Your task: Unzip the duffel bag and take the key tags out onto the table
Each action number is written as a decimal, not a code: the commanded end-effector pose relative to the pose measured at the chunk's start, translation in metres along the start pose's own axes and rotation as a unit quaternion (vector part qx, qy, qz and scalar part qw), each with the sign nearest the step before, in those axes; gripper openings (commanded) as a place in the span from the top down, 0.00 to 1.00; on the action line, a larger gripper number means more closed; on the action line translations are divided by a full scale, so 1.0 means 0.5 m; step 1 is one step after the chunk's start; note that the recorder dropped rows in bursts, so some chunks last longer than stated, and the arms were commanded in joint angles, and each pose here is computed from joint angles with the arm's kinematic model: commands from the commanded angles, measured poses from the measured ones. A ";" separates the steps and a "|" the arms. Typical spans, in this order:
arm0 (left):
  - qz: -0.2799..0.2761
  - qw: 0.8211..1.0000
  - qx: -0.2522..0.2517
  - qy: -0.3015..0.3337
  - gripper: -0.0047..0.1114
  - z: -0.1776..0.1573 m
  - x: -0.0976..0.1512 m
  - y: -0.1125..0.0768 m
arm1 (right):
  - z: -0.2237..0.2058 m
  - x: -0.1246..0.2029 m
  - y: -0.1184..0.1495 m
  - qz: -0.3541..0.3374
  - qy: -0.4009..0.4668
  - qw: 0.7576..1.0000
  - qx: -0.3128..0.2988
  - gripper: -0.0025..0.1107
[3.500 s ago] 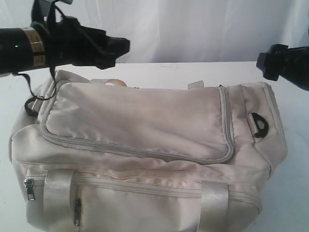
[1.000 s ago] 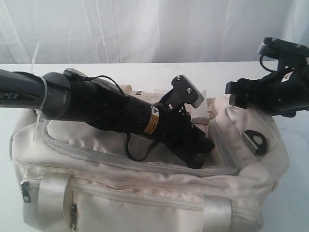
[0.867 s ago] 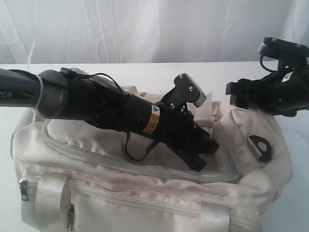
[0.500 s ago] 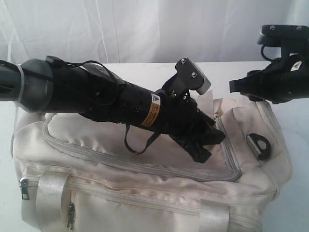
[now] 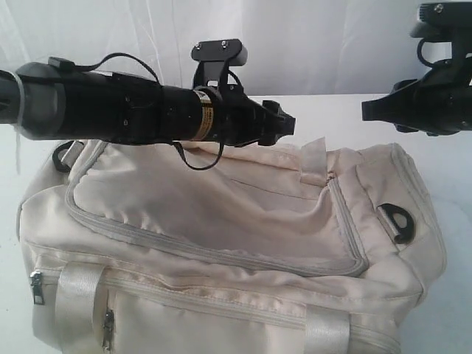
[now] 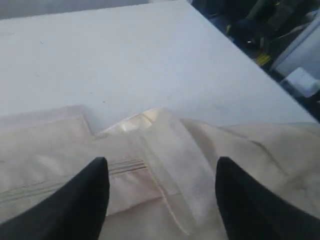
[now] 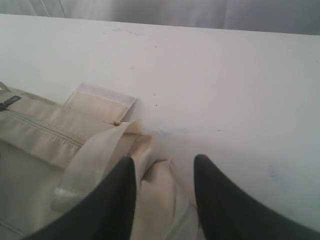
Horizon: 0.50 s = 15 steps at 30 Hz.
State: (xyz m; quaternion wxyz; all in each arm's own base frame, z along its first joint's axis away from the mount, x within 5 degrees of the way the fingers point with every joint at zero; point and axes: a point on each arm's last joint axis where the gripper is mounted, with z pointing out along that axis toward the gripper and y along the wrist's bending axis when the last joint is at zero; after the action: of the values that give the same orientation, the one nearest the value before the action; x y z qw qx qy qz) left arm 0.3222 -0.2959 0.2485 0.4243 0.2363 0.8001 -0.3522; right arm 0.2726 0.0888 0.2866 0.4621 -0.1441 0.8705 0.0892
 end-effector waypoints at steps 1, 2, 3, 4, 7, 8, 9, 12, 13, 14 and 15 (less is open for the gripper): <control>-0.098 0.991 0.082 0.026 0.40 0.030 0.017 0.023 | -0.009 0.000 0.002 -0.010 0.008 1.000 -0.002 0.66; -0.119 0.986 0.111 0.036 0.40 0.037 0.024 0.027 | -0.011 0.001 0.002 -0.010 0.010 1.000 -0.003 0.66; -0.132 0.982 0.126 0.045 0.40 0.045 0.032 0.031 | -0.013 0.001 0.002 -0.010 0.010 1.000 -0.004 0.66; -0.144 0.978 0.141 0.051 0.40 0.051 0.035 0.031 | -0.015 -0.001 0.002 -0.010 0.008 1.000 -0.004 0.66; -0.157 0.972 0.162 0.066 0.40 0.071 0.050 0.033 | -0.021 -0.003 0.003 -0.010 0.003 1.000 -0.004 0.66; -0.165 0.970 0.162 0.069 0.40 0.077 0.053 0.035 | -0.023 -0.004 0.003 -0.010 0.002 1.000 -0.004 0.66; -0.169 0.970 0.161 0.070 0.40 0.081 0.054 0.036 | -0.024 -0.004 0.003 -0.010 0.003 1.000 -0.004 0.66; -0.178 0.967 0.169 0.073 0.40 0.089 0.057 0.037 | -0.025 -0.003 0.003 -0.010 0.005 1.000 -0.005 0.66; -0.179 0.965 0.174 0.074 0.40 0.091 0.057 0.037 | -0.025 -0.003 0.003 -0.010 0.005 1.000 -0.005 0.66; -0.180 0.965 0.175 0.076 0.41 0.094 0.061 0.038 | -0.025 -0.003 0.003 -0.010 0.005 1.000 -0.005 0.66; -0.177 0.965 0.177 0.077 0.41 0.097 0.060 0.036 | -0.025 -0.003 0.003 -0.009 0.005 1.000 -0.005 0.66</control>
State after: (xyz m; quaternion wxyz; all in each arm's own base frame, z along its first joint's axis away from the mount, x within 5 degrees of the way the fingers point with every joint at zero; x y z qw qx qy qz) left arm 0.3442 -0.3151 0.1961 0.2501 0.1795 0.7902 -0.5299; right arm 0.2641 0.0872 0.2926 0.4543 -0.1490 0.8735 0.0914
